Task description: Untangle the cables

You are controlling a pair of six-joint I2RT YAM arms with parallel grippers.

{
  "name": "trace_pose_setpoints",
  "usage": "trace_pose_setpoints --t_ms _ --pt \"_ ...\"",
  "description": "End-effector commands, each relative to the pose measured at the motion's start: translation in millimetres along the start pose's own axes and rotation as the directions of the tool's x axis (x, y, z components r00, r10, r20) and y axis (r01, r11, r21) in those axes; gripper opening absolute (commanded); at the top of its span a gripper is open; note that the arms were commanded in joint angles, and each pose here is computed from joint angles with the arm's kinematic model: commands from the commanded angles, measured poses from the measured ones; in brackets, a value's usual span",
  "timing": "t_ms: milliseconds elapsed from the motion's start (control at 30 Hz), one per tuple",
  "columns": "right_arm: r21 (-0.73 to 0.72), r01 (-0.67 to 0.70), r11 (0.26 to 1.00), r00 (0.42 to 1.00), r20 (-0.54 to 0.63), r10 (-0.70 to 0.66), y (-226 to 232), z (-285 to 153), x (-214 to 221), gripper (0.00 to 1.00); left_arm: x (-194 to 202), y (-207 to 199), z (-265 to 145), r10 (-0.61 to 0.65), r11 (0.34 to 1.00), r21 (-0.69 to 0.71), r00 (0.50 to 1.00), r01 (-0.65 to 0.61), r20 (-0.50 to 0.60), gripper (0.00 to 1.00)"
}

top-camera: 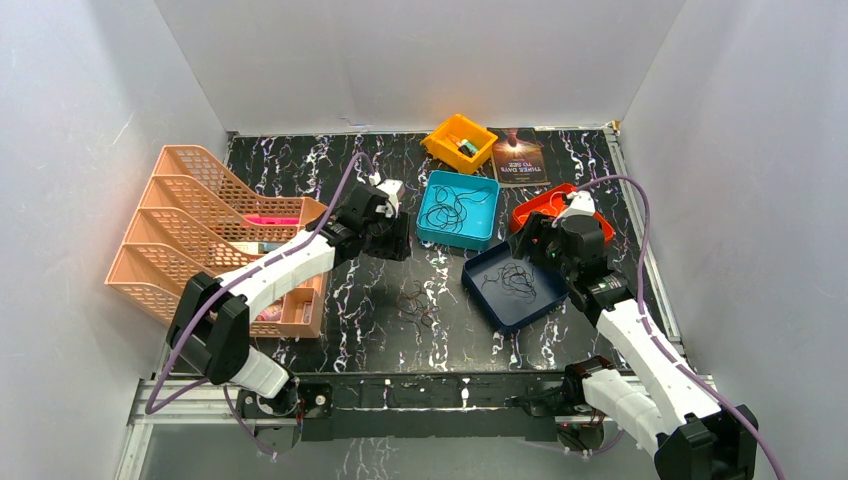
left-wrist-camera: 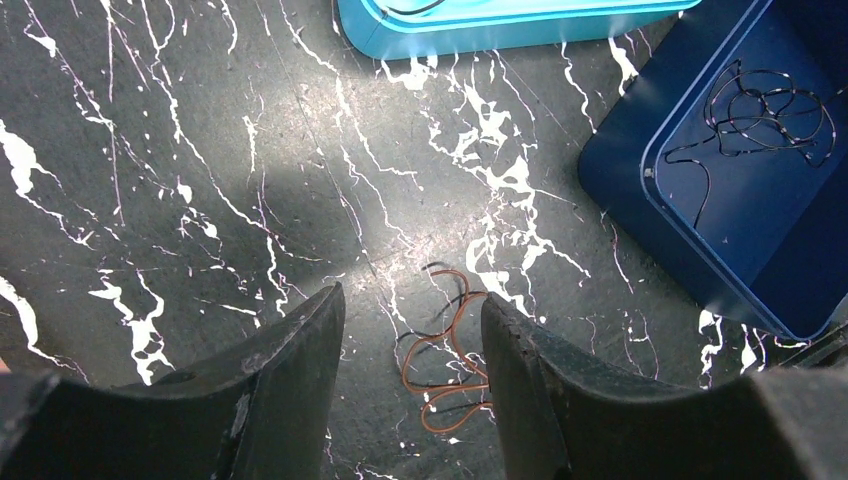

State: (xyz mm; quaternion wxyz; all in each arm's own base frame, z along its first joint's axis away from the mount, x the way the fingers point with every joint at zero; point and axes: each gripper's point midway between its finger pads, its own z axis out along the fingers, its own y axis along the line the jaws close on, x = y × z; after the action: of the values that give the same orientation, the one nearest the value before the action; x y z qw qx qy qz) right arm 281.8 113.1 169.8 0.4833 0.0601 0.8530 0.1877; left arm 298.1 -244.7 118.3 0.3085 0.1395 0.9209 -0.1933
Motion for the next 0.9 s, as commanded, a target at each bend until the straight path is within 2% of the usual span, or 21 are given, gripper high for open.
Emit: trace_pose_setpoints --t_ms 0,367,633,867 --pt "-0.01 -0.002 1.0 0.998 0.057 0.002 3 1 -14 0.8 -11 -2 -15 0.044 0.999 0.004 0.997 -0.044 0.061 0.52" --pt "-0.027 0.03 0.999 0.999 0.019 -0.03 3 6 -3 0.82 5 -15 -19 0.043 0.996 0.073 0.999 -0.045 0.028 0.52" --pt "-0.05 0.035 0.998 0.999 0.004 -0.035 7 8 0 0.82 38 -29 -4 0.067 0.995 0.079 0.996 -0.062 -0.067 0.49" --pt "-0.064 0.036 0.997 0.999 -0.002 -0.036 9 9 2 0.82 75 -23 -15 0.083 0.996 0.055 0.985 -0.075 -0.148 0.49"
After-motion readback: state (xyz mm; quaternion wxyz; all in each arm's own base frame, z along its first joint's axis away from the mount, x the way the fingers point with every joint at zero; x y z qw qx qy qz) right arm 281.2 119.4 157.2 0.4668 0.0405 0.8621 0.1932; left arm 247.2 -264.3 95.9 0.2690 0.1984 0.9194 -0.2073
